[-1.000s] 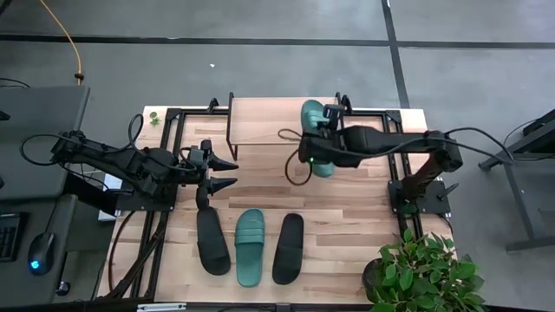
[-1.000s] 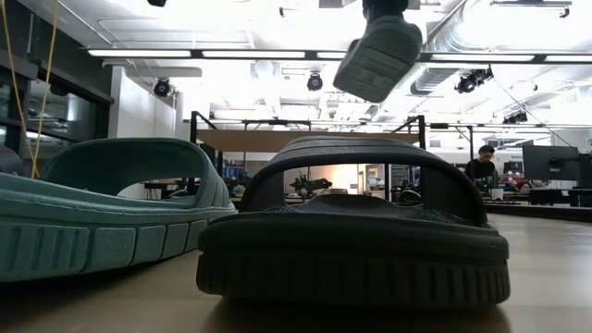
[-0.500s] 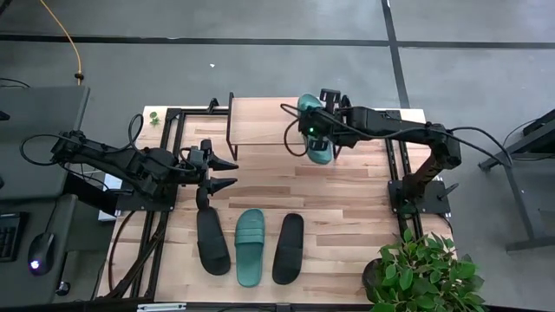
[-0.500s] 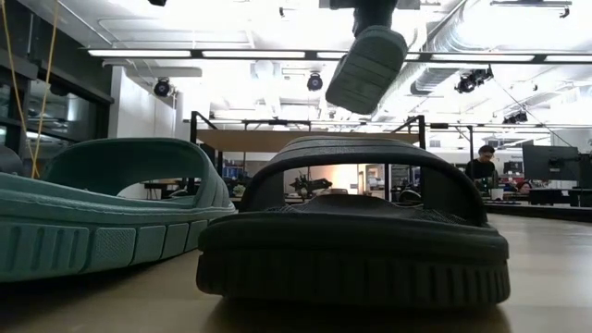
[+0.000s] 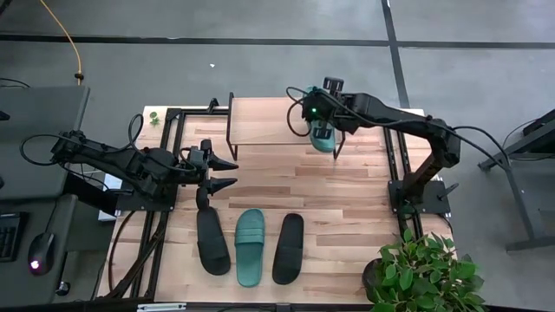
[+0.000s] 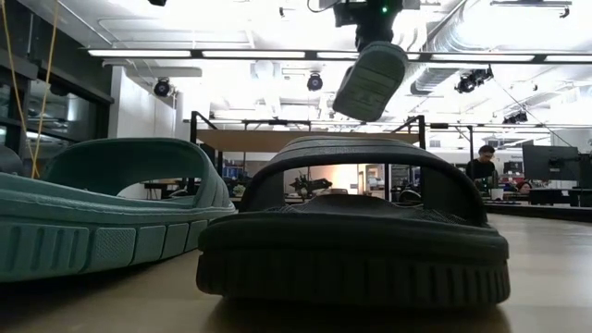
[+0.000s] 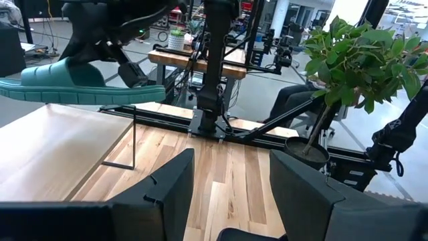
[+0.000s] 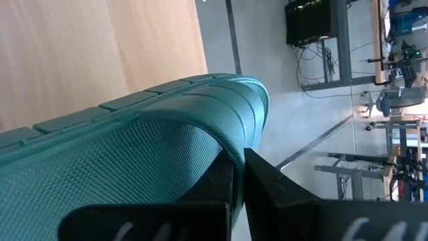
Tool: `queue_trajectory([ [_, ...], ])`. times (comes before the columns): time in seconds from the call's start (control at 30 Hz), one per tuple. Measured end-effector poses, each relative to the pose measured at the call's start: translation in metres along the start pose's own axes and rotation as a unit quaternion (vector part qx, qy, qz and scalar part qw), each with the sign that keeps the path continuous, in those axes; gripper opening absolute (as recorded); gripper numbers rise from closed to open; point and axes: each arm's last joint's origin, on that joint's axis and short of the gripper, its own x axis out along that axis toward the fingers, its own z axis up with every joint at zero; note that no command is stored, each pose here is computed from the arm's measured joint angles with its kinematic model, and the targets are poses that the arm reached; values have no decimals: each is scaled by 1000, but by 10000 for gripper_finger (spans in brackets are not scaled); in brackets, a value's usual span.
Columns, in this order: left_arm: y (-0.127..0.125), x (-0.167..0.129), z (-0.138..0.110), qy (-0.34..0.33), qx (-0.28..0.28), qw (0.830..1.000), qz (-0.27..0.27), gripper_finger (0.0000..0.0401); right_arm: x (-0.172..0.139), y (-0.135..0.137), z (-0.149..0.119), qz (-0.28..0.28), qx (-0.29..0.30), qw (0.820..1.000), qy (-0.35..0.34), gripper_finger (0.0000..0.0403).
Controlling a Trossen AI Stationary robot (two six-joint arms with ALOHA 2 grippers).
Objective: Pick and place slides into the shelf
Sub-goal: Put the right green slide on the shelf
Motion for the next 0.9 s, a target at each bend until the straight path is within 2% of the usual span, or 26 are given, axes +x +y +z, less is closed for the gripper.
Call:
queue_trajectory([
  [0.47,0,0,0,0,0,1000,0,177,22,-19,-7,-18,-4,1000,14,0],
  [0.9,0,0,0,1,0,1000,0,177,48,-24,-10,1,-2,1000,31,0],
])
